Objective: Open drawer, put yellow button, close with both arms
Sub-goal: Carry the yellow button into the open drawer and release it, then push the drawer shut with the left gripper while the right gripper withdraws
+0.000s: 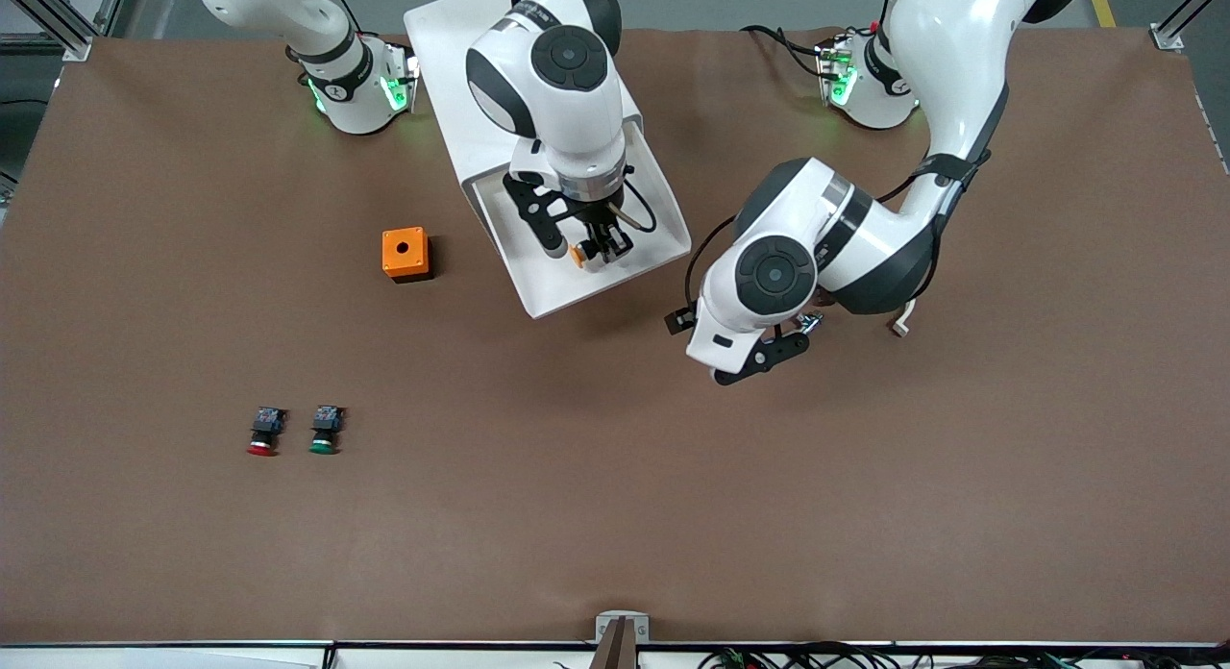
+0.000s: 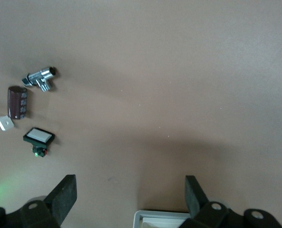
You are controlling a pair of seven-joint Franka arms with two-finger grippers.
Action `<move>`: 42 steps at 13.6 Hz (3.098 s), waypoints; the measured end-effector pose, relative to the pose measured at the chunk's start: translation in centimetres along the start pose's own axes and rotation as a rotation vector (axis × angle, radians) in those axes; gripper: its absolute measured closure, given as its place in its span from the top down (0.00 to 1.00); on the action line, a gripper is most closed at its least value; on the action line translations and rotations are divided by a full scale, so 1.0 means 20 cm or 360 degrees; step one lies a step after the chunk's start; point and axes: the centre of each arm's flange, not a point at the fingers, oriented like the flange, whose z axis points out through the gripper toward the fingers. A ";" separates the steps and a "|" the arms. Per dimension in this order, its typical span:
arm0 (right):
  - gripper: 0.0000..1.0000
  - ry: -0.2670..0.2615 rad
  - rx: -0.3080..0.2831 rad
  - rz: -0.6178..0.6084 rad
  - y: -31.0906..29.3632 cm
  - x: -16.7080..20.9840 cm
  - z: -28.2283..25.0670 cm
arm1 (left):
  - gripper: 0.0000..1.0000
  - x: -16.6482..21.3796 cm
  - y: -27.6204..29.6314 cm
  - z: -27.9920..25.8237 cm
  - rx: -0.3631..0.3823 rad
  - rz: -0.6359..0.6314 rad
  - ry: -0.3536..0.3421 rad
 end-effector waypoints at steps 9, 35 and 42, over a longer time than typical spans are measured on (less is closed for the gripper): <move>1.00 0.0023 -0.0037 -0.0445 -0.04 0.09 -0.10 | 1.00 -0.15 0.18 0.05 -0.0155 -0.0140 0.0078; 1.00 -0.0297 -0.0259 -0.1558 0.64 2.68 -0.82 | 1.00 -1.28 0.63 0.42 -0.0161 -0.0149 0.0080; 1.00 -0.0233 -0.0226 -0.1562 0.63 2.68 -0.93 | 1.00 -1.34 0.63 0.45 -0.0146 -0.0135 0.0049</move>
